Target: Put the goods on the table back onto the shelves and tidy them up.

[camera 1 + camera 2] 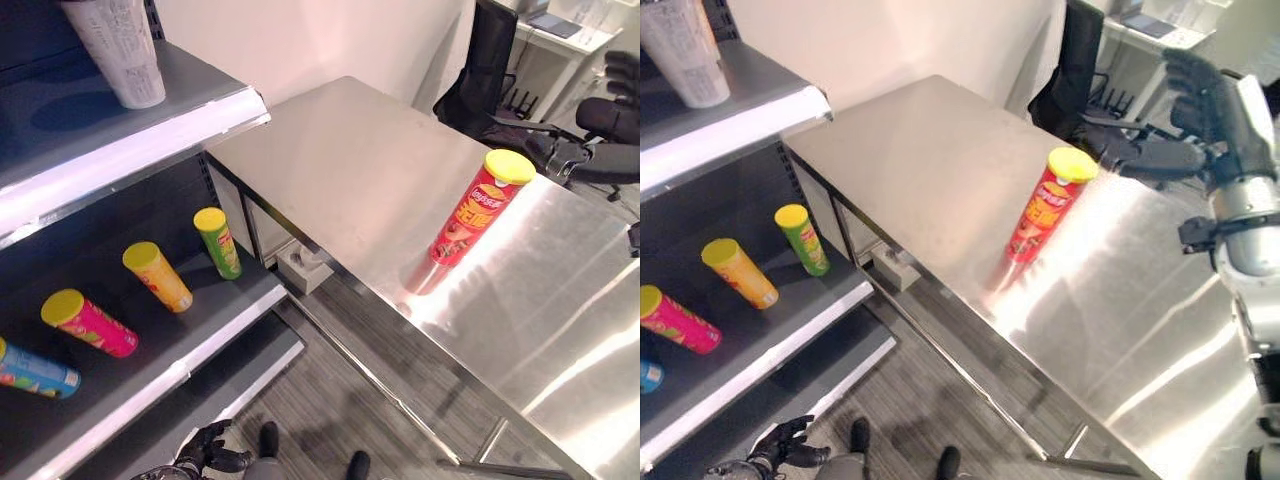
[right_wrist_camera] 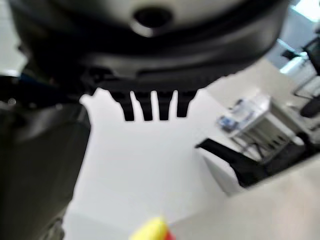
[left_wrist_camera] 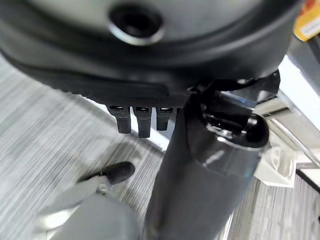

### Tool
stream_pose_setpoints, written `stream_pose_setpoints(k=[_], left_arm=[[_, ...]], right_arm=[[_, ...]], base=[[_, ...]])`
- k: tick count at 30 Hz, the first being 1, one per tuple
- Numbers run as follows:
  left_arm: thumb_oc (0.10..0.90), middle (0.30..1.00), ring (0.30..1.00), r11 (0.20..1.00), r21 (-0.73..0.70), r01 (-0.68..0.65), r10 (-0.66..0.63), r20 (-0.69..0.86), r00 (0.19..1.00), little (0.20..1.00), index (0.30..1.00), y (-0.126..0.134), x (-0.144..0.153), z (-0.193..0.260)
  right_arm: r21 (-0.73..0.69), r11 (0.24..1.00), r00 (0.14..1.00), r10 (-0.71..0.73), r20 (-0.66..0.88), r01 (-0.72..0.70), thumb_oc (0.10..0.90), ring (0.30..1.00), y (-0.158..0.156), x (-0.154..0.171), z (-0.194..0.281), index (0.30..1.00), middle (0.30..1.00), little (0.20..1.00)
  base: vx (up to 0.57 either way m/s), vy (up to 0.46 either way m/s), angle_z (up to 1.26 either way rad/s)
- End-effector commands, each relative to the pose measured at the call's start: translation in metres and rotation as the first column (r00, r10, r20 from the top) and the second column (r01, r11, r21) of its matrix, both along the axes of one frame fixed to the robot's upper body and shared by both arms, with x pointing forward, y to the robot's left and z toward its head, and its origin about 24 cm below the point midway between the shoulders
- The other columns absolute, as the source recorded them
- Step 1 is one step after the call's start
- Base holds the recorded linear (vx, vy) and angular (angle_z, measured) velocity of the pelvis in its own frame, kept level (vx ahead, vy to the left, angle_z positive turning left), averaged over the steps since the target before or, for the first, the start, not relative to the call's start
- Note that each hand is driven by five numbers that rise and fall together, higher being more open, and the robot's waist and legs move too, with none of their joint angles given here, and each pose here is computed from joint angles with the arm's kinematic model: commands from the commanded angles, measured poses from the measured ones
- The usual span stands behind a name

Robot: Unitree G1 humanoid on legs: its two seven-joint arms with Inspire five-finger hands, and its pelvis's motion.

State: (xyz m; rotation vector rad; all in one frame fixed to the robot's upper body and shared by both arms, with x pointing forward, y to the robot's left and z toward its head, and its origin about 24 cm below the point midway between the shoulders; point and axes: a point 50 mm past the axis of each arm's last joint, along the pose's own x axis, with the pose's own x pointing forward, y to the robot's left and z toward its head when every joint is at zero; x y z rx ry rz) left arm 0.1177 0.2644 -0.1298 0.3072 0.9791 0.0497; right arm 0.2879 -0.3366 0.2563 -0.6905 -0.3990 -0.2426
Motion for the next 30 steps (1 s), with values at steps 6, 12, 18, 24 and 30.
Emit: stream_pose_setpoints(k=[6, 12, 18, 24, 30], left_arm=[[0.800, 0.900, 0.900, 0.997, 0.064, 0.033, -0.034, 0.019, 0.999, 0.900, 0.900, 0.016, 0.000, 0.007], [0.800, 0.900, 0.900, 0.998, 0.052, 0.032, -0.032, 0.001, 0.999, 0.900, 0.900, 0.013, -0.005, 0.004], [0.800, 0.900, 0.900, 0.999, 0.047, 0.029, -0.028, -0.007, 1.000, 0.900, 0.900, 0.012, -0.007, 0.003], [0.800, 0.900, 0.900, 0.999, 0.041, 0.031, -0.031, -0.001, 1.000, 0.900, 0.900, 0.011, -0.007, 0.003], [0.800, 0.900, 0.900, 0.997, 0.038, 0.065, -0.065, 0.004, 0.998, 0.900, 0.900, 0.008, -0.004, 0.004]], right_arm=[[-0.005, 0.997, 0.975, 0.074, 0.207, -0.074, 0.800, 0.900, 0.017, 0.001, 0.051, 0.900, 0.900, 0.900], [0.035, 0.994, 0.982, 0.092, 0.167, -0.099, 0.800, 0.900, 0.019, 0.005, 0.036, 0.900, 0.900, 0.900], [0.073, 0.984, 0.963, 0.143, 0.228, -0.163, 0.800, 0.900, 0.028, 0.001, 0.040, 0.900, 0.900, 0.900], [0.043, 0.977, 0.965, 0.197, 0.173, -0.207, 0.800, 0.900, 0.034, -0.002, 0.031, 0.900, 0.900, 0.900], [-0.038, 0.971, 0.972, 0.235, -0.015, -0.236, 0.800, 0.900, 0.036, -0.002, 0.011, 0.900, 0.900, 0.900]], base=[[0.07, 0.059, -0.02], [0.03, 0.027, -0.07], [0.01, 0.010, -0.06], [0.00, 0.000, 0.00], [0.00, 0.000, 0.00]])
